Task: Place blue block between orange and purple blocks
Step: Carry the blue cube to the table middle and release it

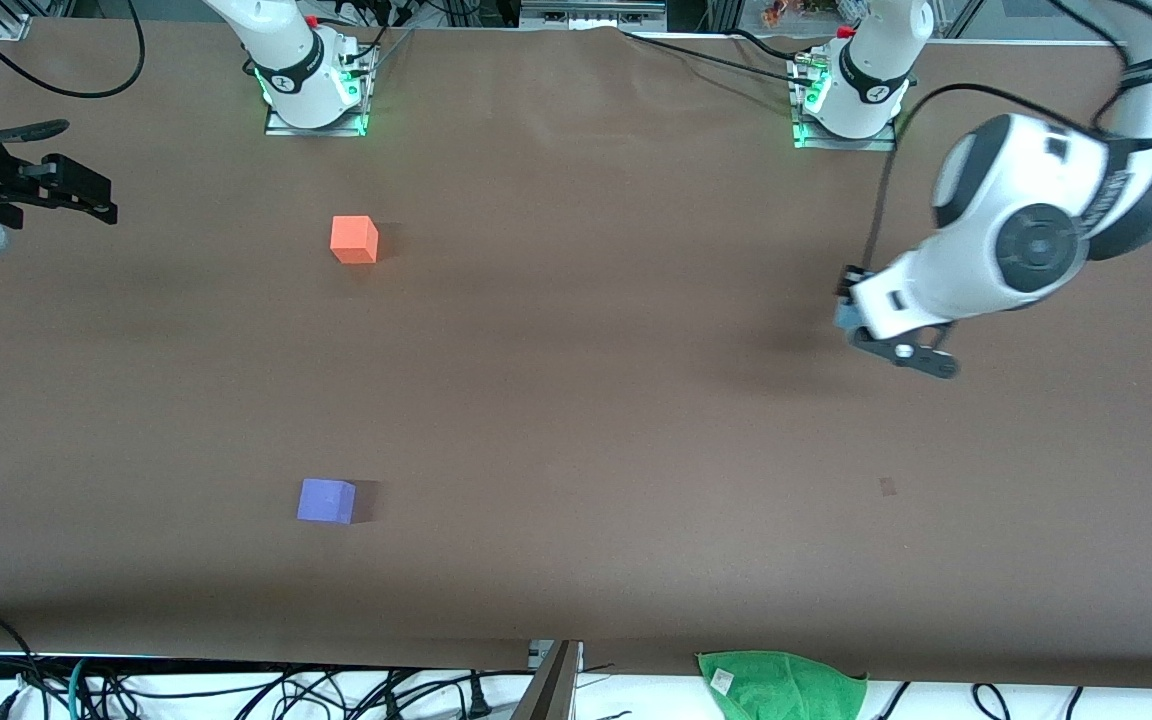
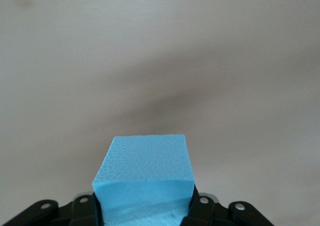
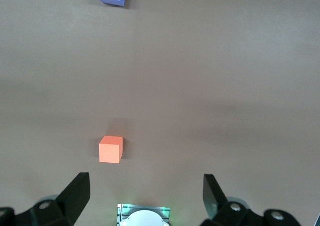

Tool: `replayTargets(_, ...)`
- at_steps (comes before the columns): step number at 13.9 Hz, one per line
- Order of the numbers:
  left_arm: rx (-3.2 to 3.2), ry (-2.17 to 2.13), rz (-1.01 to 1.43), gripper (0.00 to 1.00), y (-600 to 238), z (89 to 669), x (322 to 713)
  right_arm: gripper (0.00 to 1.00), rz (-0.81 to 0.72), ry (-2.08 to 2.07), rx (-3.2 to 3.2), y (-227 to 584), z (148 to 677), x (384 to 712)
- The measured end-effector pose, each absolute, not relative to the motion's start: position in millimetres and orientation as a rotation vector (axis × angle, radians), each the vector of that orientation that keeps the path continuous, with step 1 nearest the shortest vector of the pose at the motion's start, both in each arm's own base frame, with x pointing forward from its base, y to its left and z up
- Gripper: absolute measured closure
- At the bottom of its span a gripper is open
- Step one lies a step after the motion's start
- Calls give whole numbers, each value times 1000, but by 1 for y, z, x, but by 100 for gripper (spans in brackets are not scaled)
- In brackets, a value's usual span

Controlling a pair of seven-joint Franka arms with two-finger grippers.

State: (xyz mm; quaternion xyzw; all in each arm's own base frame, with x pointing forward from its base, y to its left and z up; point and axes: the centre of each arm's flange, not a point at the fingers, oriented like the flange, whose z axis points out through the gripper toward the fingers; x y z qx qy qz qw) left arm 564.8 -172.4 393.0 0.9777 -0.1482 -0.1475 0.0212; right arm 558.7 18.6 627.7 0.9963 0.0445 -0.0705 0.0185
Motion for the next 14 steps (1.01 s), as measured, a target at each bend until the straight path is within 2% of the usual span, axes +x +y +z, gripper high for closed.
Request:
replayTargets(4,3033,-271,-473,43,-302,372,556,0,-209,139,3095,19,628,559)
replayTargets(7,2993,-180,-414,43,-381,333,550,0,-204,141,3106,20,628,560)
replayTargets(14,3047,-18,-263,43,-483,219,502,0,-202,141,3107,20,628,560)
